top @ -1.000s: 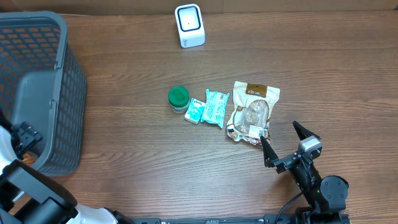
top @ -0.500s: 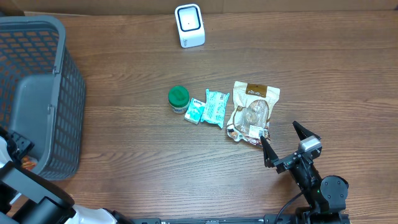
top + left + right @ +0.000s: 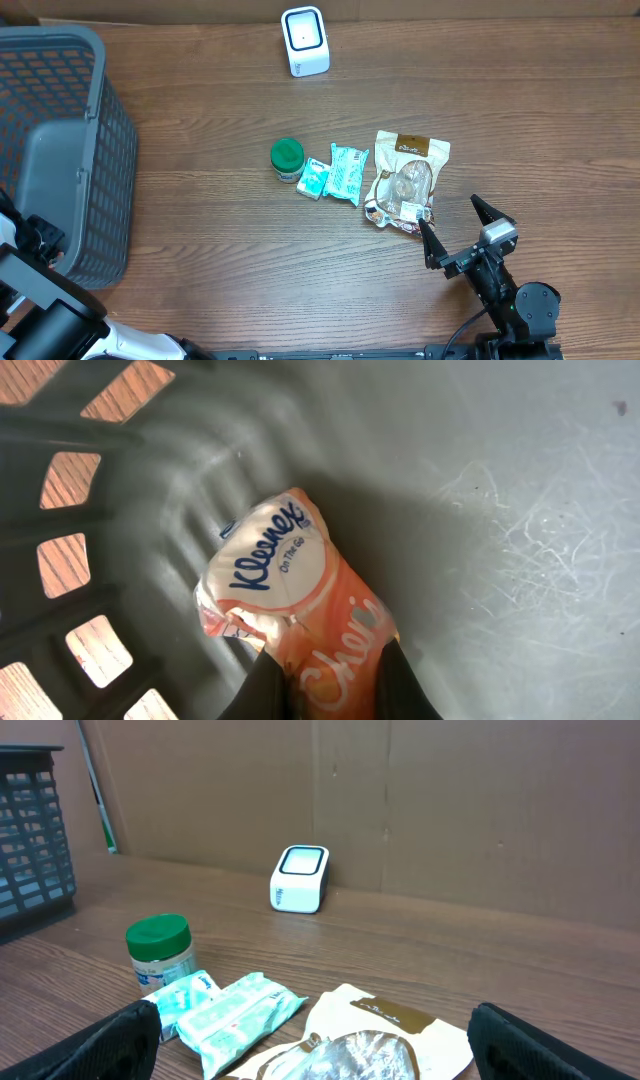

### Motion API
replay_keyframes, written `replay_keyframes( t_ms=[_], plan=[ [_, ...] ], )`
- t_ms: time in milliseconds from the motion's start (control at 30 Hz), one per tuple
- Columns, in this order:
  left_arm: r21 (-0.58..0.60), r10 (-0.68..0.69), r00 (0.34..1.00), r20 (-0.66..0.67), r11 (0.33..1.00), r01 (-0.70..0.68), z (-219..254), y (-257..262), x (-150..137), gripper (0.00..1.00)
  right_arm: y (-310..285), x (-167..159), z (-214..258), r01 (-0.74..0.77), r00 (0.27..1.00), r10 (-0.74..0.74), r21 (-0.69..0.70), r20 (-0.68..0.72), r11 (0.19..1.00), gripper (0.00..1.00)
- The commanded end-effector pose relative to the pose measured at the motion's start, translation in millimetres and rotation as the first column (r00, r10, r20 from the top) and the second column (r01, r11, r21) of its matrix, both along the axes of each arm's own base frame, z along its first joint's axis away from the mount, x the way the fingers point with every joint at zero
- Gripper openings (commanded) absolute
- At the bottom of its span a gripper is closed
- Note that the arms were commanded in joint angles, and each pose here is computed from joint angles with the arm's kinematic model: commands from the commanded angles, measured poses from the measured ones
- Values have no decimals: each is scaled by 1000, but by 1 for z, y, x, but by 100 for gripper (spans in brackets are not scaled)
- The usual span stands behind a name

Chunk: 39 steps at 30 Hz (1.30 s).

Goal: Scan the item barcode
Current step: 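Reach into the basket and grasp the orange snack pack with left gripper, then lift the orange pack out and carry it under the scanner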

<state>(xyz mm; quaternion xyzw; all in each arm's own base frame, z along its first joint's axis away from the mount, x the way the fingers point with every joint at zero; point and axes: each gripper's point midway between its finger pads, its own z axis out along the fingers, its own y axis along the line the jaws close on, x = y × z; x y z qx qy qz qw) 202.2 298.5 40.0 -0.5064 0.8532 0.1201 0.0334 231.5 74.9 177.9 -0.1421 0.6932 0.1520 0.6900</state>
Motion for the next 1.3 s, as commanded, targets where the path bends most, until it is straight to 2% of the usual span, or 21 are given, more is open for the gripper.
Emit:
replay_keyframes(
  t_ms=[0, 133, 267, 367, 467, 567, 600, 700, 767, 867, 933, 967, 1000, 1100, 1267],
  plan=[
    [-70, 2, 1000, -1, 998, -2, -14, -9, 0, 4, -2, 1, -2, 9, 1000, -9, 4, 1, 1000, 100],
    [-76, 1, 1000, 25, 997, 1, -1, -7, 8, 4, -2, 1, -2, 9, 1000, -9, 4, 1, 1000, 100],
    [-87, -27, 984, 178, 995, 43, 42, -9, 41, 4, -2, 1, -2, 9, 1000, -9, 4, 1, 1000, 100],
    [-94, -51, 939, 340, 992, 88, 87, -16, 71, 4, -2, 1, -2, 9, 1000, -9, 4, 1, 1000, 100],
    [-99, -115, 817, 565, 974, 206, 147, -39, 111, 4, -2, 1, -2, 9, 1000, -9, 4, 1, 1000, 100],
    [-68, -175, 613, 770, 934, 351, 223, -76, 145, 4, -2, 1, -2, 9, 1000, -9, 4, 1, 1000, 100],
    [-42, -196, 527, 827, 913, 406, 253, -93, 154, 4, -2, 1, -2, 9, 1000, -9, 4, 1, 1000, 100],
    [42, -262, 337, 904, 840, 541, 316, -144, 166, 4, -2, 1, -2, 9, 1000, -9, 4, 1, 1000, 100],
    [106, -316, 242, 917, 778, 619, 343, -183, 168, 4, -2, 1, -2, 9, 1000, -9, 4, 1, 1000, 100],
    [185, -407, 159, 899, 684, 706, 359, -241, 167, 4, -2, 1, -2, 9, 1000, -9, 4, 1, 1000, 100],
    [220, -487, 153, 860, 624, 750, 353, -275, 166, 4, -2, 1, -2, 9, 1000, -9, 4, 1, 1000, 100],
    [227, -533, 172, 829, 600, 767, 344, -289, 166, 4, -2, 1, -2, 9, 1000, -9, 4, 1, 1000, 100],
    [217, -612, 233, 756, 570, 792, 321, -312, 166, 4, -2, 1, -2, 9, 1000, -9, 4, 1, 1000, 100],
    [184, -713, 296, 635, 512, 839, 280, -345, 166, 4, -2, 1, -2, 9, 1000, -9, 4, 1, 1000, 100],
    [65, -798, 258, 544, 347, 936, 206, -416, 169, 4, -2, 1, -2, 9, 1000, -9, 4, 1, 1000, 100]
  ],
)
